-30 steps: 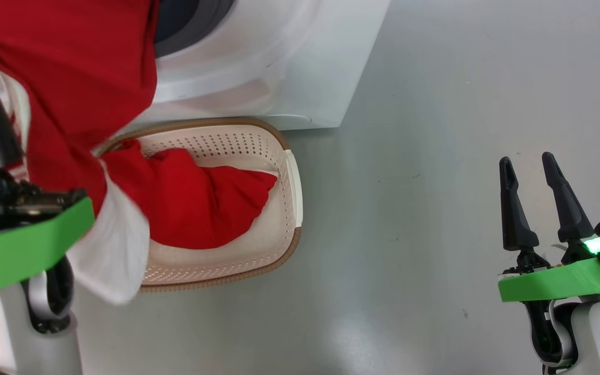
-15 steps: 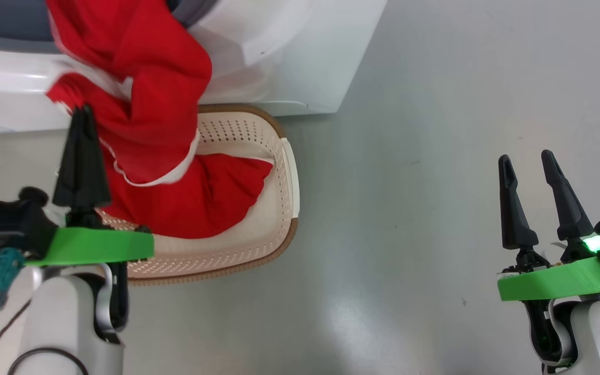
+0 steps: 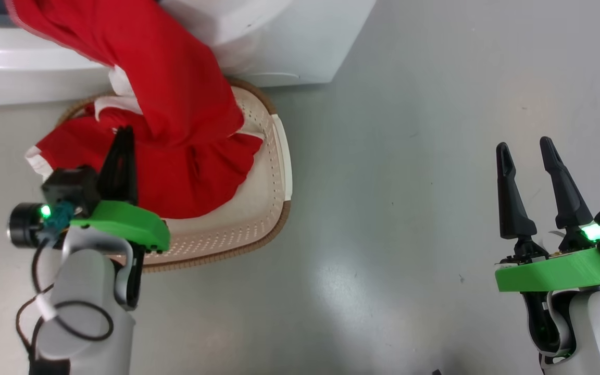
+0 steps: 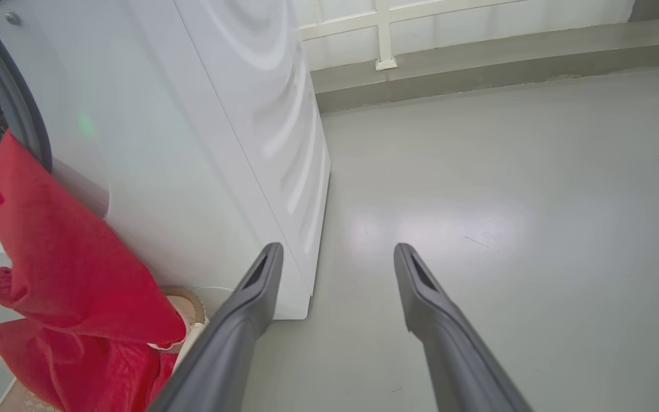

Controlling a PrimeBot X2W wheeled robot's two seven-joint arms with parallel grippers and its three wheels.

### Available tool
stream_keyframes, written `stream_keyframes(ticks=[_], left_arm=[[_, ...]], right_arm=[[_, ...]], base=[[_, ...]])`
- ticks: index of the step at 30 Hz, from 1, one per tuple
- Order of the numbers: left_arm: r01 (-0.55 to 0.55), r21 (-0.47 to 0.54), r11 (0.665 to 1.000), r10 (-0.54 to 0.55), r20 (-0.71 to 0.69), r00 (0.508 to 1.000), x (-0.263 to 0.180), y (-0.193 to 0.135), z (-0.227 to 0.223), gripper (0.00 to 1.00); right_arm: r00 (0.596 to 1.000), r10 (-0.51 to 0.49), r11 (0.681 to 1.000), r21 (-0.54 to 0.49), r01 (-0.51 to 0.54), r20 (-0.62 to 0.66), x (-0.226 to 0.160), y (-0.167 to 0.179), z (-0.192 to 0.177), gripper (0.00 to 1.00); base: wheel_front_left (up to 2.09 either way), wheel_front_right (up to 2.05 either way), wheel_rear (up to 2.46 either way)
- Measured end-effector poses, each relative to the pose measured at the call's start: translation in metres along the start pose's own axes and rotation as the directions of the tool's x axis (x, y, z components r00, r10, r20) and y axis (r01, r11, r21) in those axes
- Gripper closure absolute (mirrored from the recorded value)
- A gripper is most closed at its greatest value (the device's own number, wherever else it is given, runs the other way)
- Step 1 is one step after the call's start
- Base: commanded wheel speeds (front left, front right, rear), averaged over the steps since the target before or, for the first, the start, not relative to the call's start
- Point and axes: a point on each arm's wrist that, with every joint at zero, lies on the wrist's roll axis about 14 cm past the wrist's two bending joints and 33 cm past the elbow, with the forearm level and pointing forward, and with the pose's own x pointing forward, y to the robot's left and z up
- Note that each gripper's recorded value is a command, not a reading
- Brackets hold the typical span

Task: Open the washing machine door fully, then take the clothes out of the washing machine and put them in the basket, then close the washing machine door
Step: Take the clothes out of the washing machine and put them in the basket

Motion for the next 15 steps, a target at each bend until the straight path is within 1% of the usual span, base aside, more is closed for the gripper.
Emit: stream_keyframes(ticks=[5,12,15], left_arm=[[0.024,0.010,1.000,-0.023,-0.085,0.996,0.010,-0.006,-0.027,1.00],[0.043,0.016,0.999,-0.041,-0.137,0.990,0.023,-0.011,-0.041,1.00],[0.041,0.013,0.999,-0.039,-0.143,0.989,0.027,-0.011,-0.042,0.86]], right_arm=[[1.000,-0.004,1.000,-0.002,0.004,-0.014,0.004,-0.002,-0.007,0.00],[1.000,0.000,1.000,-0.005,0.000,-0.031,0.006,-0.002,-0.015,0.00],[0.999,-0.001,1.000,-0.006,0.001,-0.033,0.007,-0.003,-0.016,0.00]], base=[[0.00,0.00,0.00],[0.00,0.00,0.00],[0.00,0.00,0.00]])
